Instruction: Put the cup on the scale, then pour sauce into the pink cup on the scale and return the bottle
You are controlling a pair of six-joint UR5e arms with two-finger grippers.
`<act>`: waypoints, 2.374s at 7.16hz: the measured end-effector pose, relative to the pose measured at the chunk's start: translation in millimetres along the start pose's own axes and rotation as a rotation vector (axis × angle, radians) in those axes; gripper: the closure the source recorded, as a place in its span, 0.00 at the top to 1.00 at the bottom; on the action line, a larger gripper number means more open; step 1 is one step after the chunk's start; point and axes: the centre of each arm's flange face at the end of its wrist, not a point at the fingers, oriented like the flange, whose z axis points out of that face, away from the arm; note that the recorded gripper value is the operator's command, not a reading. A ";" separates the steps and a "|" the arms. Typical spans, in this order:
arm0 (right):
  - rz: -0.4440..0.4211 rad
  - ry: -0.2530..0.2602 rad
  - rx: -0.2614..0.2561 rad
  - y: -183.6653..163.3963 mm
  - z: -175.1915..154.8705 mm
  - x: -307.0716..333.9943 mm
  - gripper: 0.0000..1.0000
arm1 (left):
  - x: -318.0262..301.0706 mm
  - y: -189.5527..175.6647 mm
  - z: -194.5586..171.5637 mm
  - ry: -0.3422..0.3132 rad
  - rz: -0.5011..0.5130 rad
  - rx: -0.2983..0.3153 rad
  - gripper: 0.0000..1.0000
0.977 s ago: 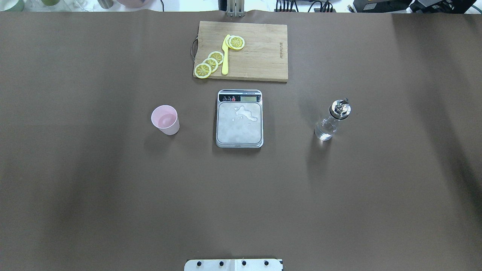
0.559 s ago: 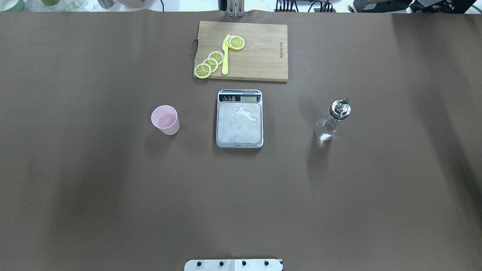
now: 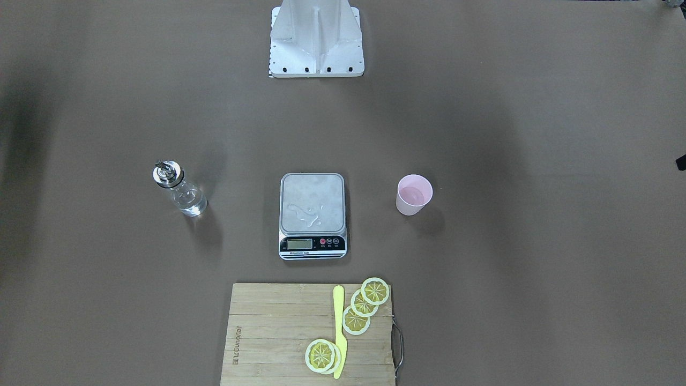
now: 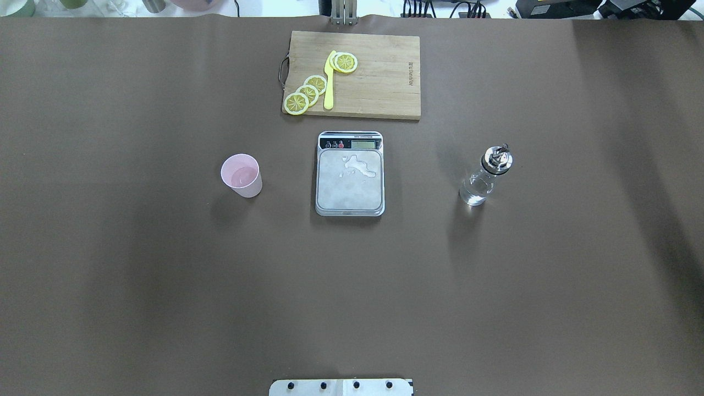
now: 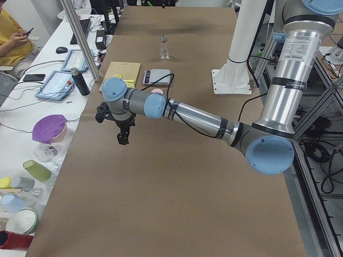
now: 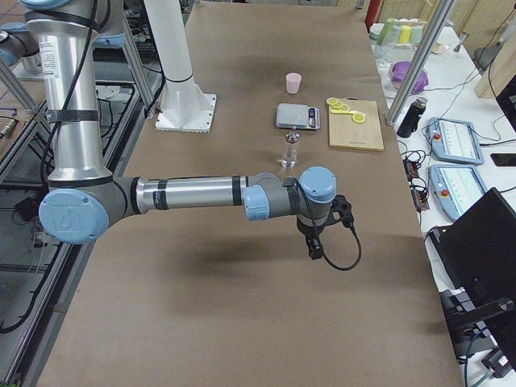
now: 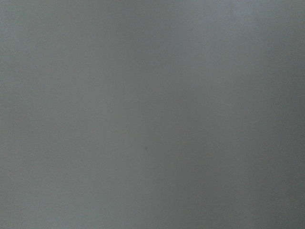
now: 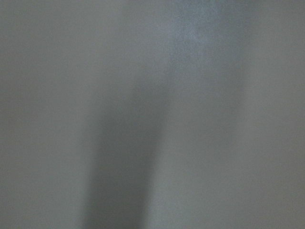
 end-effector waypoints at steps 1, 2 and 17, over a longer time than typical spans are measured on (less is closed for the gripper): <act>0.004 0.004 0.001 1.2 -0.9 2.2 1.00 | 63.0 -20.4 19.7 0.000 -0.031 -0.020 1.00; 0.008 0.006 0.002 0.9 -1.5 3.2 1.00 | 125.8 -33.1 41.5 -0.012 -0.059 -0.034 1.00; 0.036 0.054 -0.003 7.3 -3.2 13.5 1.00 | 346.5 13.0 234.2 0.029 -0.070 -0.075 0.05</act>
